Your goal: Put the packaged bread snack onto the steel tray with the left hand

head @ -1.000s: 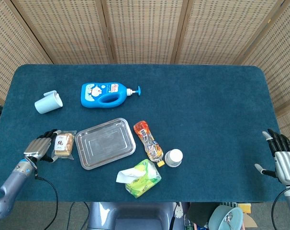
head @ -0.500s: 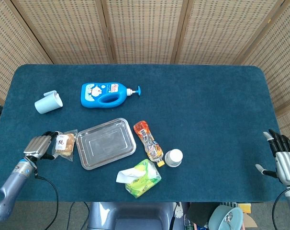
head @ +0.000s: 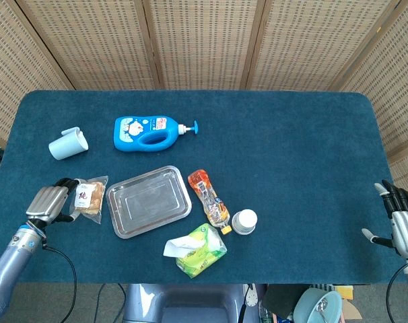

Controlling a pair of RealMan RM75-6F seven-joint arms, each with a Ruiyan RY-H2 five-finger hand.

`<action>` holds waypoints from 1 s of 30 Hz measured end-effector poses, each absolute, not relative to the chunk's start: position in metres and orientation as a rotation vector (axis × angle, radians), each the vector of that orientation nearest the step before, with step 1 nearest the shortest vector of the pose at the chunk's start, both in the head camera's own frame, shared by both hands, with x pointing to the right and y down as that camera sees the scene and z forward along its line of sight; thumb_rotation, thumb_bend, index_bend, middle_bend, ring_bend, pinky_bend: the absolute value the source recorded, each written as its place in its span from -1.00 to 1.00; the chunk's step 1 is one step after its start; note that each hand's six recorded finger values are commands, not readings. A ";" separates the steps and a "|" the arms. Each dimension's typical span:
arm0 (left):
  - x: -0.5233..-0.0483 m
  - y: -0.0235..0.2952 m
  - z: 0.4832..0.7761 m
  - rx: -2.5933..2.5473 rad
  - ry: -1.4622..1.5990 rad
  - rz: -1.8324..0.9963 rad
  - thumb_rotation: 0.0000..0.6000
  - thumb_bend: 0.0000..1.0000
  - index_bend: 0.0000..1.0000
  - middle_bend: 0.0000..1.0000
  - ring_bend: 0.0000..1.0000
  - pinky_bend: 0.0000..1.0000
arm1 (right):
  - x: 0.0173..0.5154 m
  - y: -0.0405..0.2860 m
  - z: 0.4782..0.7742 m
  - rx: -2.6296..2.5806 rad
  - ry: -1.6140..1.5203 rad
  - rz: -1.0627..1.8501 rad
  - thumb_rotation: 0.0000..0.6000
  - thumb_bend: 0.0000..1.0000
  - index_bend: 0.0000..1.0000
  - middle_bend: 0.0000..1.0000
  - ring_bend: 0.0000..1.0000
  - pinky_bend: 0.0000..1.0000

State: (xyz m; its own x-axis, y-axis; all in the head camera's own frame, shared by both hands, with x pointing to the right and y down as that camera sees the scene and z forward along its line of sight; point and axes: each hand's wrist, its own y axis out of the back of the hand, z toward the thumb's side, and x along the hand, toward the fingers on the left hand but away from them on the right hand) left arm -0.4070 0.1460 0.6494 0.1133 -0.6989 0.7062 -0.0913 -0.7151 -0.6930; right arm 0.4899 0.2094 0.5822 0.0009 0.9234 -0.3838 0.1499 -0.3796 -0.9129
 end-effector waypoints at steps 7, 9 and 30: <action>-0.376 0.129 0.664 -1.949 0.722 -1.592 1.00 -0.15 -0.21 -0.46 -0.70 -0.42 | 0.495 0.215 0.578 -1.601 -1.132 1.429 1.00 -0.64 -1.00 -1.00 -1.00 -1.00; -0.367 0.123 0.670 -1.954 0.704 -1.579 1.00 -0.15 -0.21 -0.47 -0.71 -0.42 | 0.497 0.218 0.577 -1.600 -1.130 1.431 1.00 -0.64 -1.00 -1.00 -1.00 -1.00; -0.289 0.114 0.688 -2.013 0.590 -1.472 1.00 -0.46 -0.58 -0.96 -1.00 -0.91 | 0.515 0.227 0.575 -1.593 -1.171 1.441 1.00 -0.64 -1.00 -1.00 -1.00 -1.00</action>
